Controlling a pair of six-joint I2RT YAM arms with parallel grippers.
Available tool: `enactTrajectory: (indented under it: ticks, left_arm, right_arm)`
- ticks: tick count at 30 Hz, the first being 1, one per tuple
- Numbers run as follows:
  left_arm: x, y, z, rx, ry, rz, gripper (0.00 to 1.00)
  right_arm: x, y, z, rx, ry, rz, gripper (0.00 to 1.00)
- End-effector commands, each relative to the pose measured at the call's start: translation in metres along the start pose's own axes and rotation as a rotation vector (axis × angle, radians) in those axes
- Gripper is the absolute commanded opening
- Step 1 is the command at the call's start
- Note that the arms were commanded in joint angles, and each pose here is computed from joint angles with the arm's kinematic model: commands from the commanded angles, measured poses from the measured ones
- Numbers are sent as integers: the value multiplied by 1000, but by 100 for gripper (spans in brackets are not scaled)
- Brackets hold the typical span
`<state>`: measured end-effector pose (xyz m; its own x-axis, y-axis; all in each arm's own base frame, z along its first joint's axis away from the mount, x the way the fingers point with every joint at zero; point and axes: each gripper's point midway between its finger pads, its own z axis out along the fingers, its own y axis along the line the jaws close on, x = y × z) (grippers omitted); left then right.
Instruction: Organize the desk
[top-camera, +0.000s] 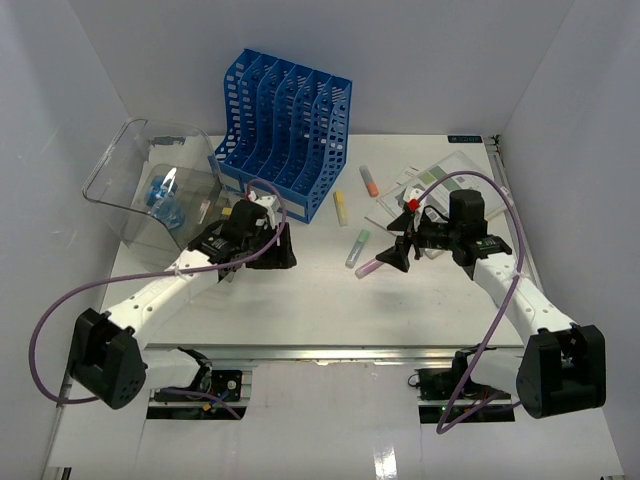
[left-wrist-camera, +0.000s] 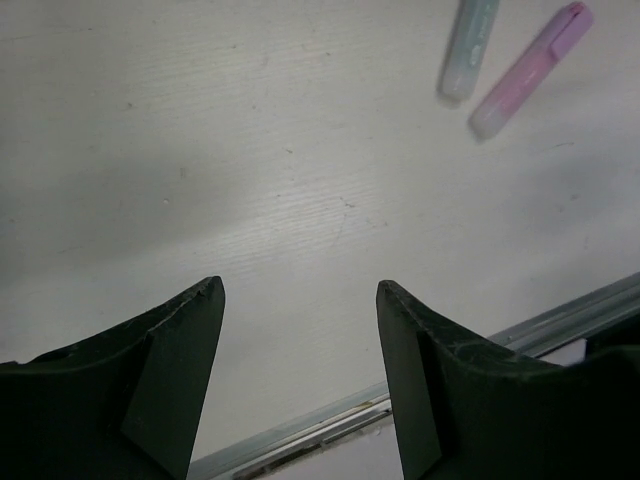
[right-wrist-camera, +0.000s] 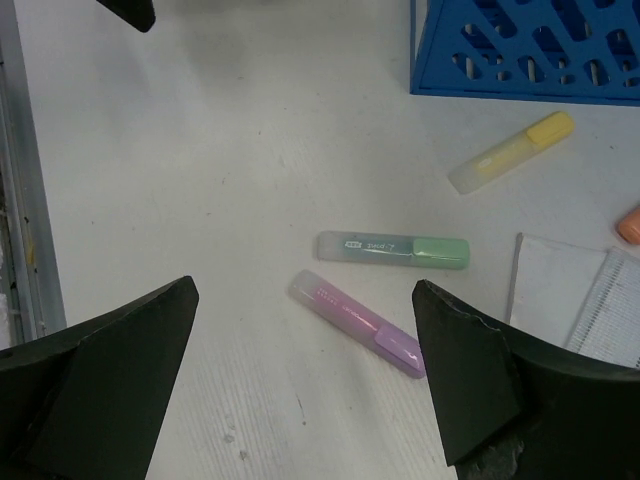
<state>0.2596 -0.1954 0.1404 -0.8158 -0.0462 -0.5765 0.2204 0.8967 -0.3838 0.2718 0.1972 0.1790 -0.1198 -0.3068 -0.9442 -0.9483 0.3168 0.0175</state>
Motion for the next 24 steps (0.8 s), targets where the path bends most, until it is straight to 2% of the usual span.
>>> enactTrajectory:
  ticks: [1, 10, 17, 24]
  left_arm:
    - [-27, 23, 9, -203, -53, 80, 72]
    - [-36, 43, 30, -321, 13, 173, 74]
    - [-45, 91, 46, -473, 67, 177, 77]
    - [-74, 142, 40, -623, 33, 128, 89]
  right_arm:
    - [-6, 6, -6, -16, -36, -55, 95]
    - [-12, 11, -9, -21, -54, -85, 94]
    - [-15, 14, -12, -14, -63, -101, 94]
    - [-10, 11, -9, -23, -52, -83, 94]
